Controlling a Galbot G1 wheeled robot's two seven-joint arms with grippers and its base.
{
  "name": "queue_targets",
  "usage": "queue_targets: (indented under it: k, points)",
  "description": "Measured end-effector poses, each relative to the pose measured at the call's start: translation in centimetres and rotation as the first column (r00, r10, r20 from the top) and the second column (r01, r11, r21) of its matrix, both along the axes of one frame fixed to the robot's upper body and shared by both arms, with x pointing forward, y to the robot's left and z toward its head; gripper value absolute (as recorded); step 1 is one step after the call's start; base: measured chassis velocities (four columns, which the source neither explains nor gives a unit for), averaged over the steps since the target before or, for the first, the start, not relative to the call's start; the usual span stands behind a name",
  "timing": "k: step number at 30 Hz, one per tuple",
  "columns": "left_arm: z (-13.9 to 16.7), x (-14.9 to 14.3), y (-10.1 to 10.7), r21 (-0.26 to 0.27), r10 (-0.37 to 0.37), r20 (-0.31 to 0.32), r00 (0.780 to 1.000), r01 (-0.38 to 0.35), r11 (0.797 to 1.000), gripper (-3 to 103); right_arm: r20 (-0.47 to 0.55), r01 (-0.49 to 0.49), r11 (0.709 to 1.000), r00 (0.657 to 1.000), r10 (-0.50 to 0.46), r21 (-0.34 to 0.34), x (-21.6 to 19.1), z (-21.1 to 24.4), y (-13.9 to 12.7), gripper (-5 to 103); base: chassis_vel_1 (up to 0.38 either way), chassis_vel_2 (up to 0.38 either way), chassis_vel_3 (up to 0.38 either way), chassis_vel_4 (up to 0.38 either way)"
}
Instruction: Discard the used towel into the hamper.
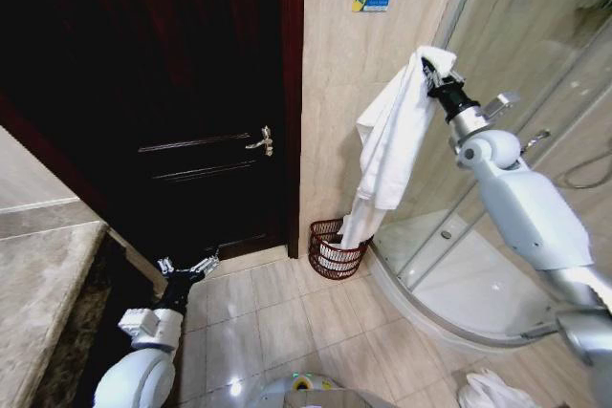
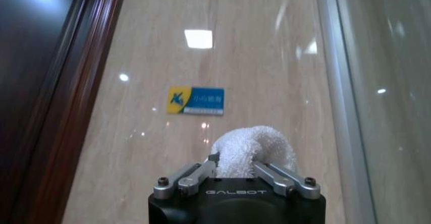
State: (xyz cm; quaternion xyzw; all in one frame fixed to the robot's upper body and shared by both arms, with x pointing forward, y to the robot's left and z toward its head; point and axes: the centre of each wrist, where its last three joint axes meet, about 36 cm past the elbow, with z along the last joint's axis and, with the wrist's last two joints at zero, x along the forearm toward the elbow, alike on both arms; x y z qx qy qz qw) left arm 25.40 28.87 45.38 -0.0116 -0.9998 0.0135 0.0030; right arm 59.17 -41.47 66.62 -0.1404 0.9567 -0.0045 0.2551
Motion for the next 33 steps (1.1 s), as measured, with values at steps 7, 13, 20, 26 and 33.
queue_targets:
  k: [7, 13, 20, 26, 33]
  points:
    - [0.0, 0.0, 0.0, 0.000, 0.000, 0.000, 1.000, 0.000, 1.000, 98, -0.046, 0.007, 1.000, 0.999, -0.007, -0.001, 0.1, -3.3, 0.4, 10, 0.000, 0.000, 0.000, 0.000]
    - [0.0, 0.0, 0.0, 0.000, 0.000, 0.000, 1.000, 0.000, 1.000, 98, -0.079, 0.008, 1.000, 0.997, -0.008, -0.004, -0.1, -5.6, 0.7, 10, 0.000, 0.000, 0.000, 0.000]
    - [0.0, 0.0, 0.0, 0.000, 0.000, 0.000, 1.000, 0.000, 1.000, 98, -0.136, -0.012, 1.000, 0.991, 0.009, -0.024, -1.4, -10.8, 2.7, 10, 0.000, 0.000, 0.000, 0.000]
    - [0.0, 0.0, 0.0, 0.000, 0.000, 0.000, 1.000, 0.000, 1.000, 98, -0.158, -0.020, 0.999, 0.987, 0.016, -0.026, -2.5, -13.6, 4.2, 10, 0.000, 0.000, 0.000, 0.000]
    - [0.0, 0.0, 0.0, 0.000, 0.000, 0.000, 1.000, 0.000, 1.000, 98, -0.163, -0.023, 1.000, 0.986, 0.020, -0.021, -3.0, -14.9, 4.5, 10, 0.000, 0.000, 0.000, 0.000]
